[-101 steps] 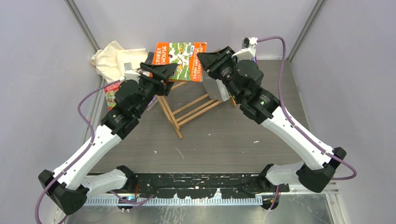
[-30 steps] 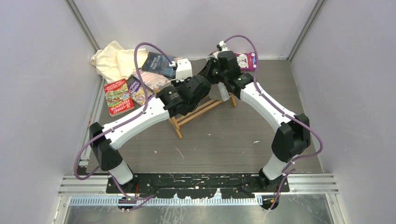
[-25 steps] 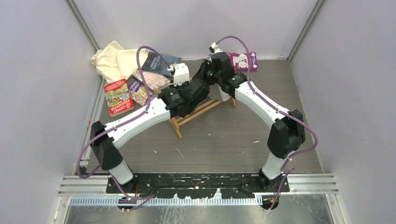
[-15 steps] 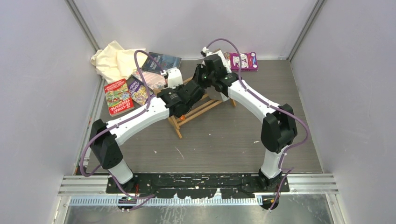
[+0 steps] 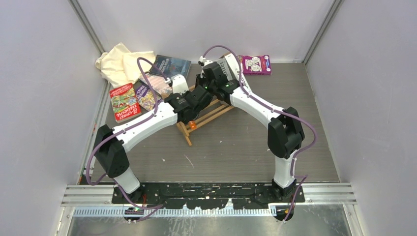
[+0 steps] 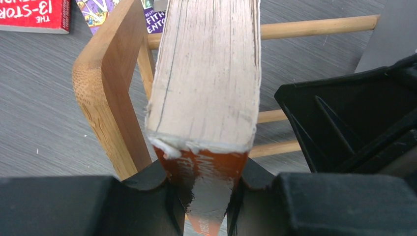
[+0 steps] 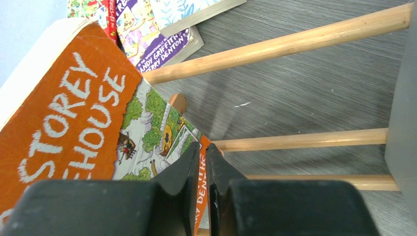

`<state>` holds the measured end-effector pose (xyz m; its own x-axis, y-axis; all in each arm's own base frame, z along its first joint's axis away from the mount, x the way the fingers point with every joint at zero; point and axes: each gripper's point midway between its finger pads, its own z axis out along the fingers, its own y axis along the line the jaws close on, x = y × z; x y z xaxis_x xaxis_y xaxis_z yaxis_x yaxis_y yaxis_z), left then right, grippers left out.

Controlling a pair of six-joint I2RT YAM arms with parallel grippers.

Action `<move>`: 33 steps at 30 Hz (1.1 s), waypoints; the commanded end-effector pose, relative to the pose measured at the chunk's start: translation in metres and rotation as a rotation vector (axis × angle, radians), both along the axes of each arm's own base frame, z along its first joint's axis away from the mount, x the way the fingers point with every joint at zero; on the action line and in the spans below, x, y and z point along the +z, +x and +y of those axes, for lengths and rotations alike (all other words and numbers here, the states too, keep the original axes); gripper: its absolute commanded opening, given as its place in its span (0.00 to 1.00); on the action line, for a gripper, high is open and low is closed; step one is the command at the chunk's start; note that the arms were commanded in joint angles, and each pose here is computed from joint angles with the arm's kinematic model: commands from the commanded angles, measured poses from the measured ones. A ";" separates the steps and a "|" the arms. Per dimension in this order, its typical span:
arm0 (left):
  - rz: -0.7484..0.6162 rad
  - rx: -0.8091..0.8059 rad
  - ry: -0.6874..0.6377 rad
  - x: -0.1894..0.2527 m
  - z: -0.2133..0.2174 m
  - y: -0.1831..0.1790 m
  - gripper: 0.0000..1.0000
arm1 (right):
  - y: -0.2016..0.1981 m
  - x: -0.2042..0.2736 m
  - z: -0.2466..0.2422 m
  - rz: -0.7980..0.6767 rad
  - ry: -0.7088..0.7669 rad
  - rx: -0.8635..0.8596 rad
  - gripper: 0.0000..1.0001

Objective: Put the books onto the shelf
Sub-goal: Place the book on the shelf.

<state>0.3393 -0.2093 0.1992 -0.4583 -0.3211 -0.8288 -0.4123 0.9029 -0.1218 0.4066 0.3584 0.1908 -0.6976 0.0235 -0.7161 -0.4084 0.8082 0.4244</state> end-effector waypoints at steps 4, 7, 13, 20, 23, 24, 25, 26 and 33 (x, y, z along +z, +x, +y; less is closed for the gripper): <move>-0.059 0.066 -0.060 0.015 0.005 0.004 0.00 | 0.006 0.001 0.008 -0.054 -0.010 0.016 0.16; -0.052 0.077 -0.055 0.012 0.009 0.001 0.00 | 0.004 -0.004 0.010 -0.050 -0.015 0.020 0.15; -0.037 0.091 -0.034 0.004 0.016 -0.004 0.00 | -0.001 -0.011 0.015 -0.040 -0.018 0.033 0.15; -0.020 0.109 -0.007 -0.006 0.023 -0.008 0.00 | -0.003 -0.018 0.020 -0.031 -0.019 0.041 0.15; -0.018 0.115 -0.007 -0.005 0.024 -0.006 0.06 | -0.003 -0.019 0.022 -0.030 -0.019 0.044 0.15; -0.020 0.117 -0.008 -0.003 0.025 -0.005 0.11 | -0.003 -0.019 0.022 -0.030 -0.019 0.044 0.15; -0.022 0.117 -0.006 -0.001 0.024 -0.004 0.16 | -0.003 -0.018 0.023 -0.031 -0.018 0.045 0.15; -0.022 0.118 -0.005 0.001 0.024 -0.003 0.22 | -0.003 -0.019 0.023 -0.030 -0.019 0.046 0.15; -0.023 0.116 -0.012 0.007 0.022 -0.002 0.44 | -0.006 -0.024 0.028 -0.018 -0.029 0.058 0.14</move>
<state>0.3333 -0.1995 0.1885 -0.4459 -0.3891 -0.8061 -0.4851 0.8619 -0.1478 0.3953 0.3752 0.1526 -0.7204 -0.0476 -0.6920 -0.4309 0.8124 0.3927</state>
